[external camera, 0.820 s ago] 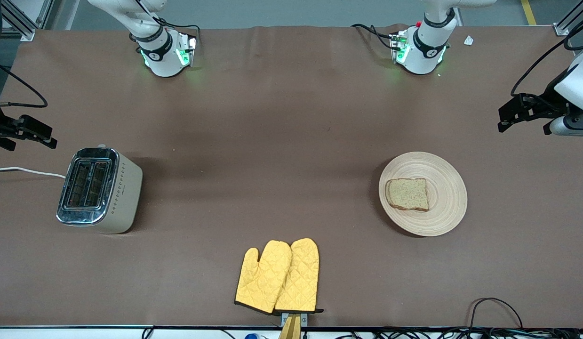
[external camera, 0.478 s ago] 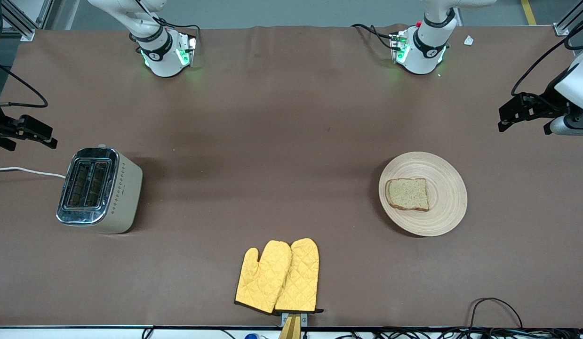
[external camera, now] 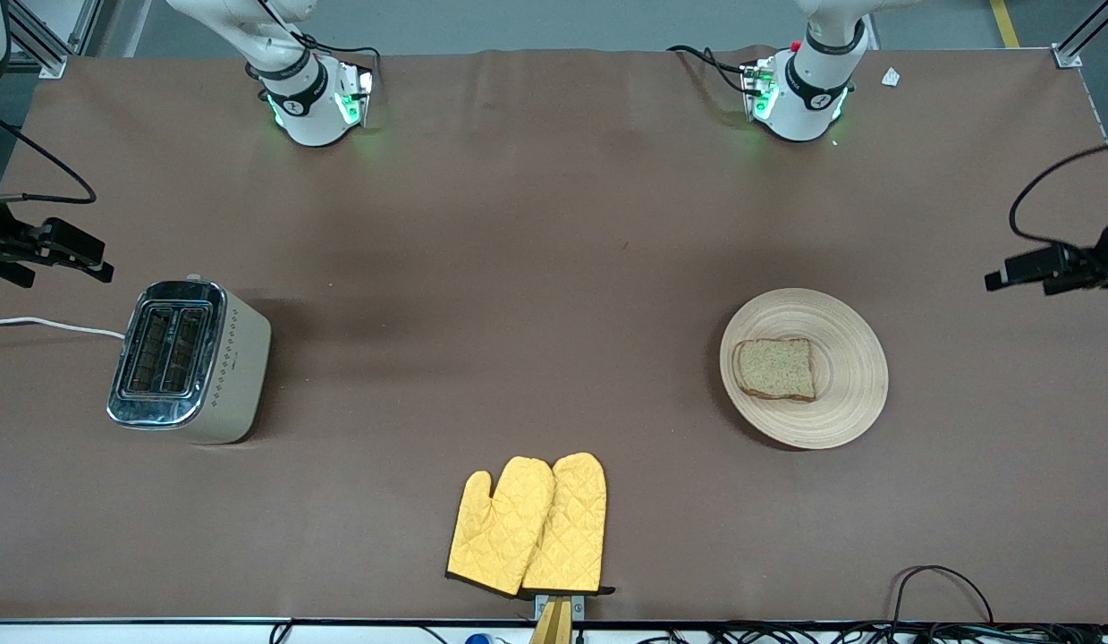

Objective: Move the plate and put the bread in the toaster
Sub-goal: 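Reach the left gripper to the wooden plate rim and grasp it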

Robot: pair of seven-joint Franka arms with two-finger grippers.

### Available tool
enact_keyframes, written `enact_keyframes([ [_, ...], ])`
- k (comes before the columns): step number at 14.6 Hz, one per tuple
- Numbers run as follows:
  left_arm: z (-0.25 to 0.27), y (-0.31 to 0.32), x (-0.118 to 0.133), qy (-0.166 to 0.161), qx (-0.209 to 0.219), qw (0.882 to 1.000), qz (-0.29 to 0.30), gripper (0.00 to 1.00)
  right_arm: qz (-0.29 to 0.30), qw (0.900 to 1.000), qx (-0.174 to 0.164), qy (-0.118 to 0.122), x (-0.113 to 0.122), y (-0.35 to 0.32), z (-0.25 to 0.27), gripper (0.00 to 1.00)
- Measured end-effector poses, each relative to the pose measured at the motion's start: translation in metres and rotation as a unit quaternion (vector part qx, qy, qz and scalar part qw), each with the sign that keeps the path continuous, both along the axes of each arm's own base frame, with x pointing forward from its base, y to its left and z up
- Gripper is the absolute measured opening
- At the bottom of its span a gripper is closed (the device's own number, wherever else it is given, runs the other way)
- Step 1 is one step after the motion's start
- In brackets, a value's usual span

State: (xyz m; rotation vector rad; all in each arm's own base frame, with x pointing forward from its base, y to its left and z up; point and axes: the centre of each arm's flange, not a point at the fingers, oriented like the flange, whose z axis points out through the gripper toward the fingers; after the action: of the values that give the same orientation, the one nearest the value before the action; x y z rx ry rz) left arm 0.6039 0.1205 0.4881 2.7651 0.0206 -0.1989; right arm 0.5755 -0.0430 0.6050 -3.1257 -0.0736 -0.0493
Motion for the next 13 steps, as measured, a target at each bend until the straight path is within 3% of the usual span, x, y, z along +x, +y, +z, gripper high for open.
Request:
enact_keyframes([
  [3, -0.127, 0.043, 0.016, 0.029, -0.121, 0.992, -0.002, 1.0, -0.003, 1.0, 0.0, 0.001, 0.0, -0.004, -0.001, 1.0],
  [6, -0.241, 0.047, 0.024, 0.022, -0.202, 0.979, -0.015, 1.0, -0.008, 1.0, 0.0, 0.001, 0.0, -0.009, -0.001, 1.0],
  [9, -0.303, 0.034, 0.028, 0.01, -0.238, 0.971, -0.031, 1.0, -0.008, 1.0, 0.0, 0.002, 0.0, -0.009, -0.002, 1.0],
  [13, -0.325, 0.03, 0.029, 0.001, -0.245, 0.969, -0.038, 1.0, -0.008, 1.0, 0.0, 0.002, 0.0, -0.009, -0.002, 1.0],
])
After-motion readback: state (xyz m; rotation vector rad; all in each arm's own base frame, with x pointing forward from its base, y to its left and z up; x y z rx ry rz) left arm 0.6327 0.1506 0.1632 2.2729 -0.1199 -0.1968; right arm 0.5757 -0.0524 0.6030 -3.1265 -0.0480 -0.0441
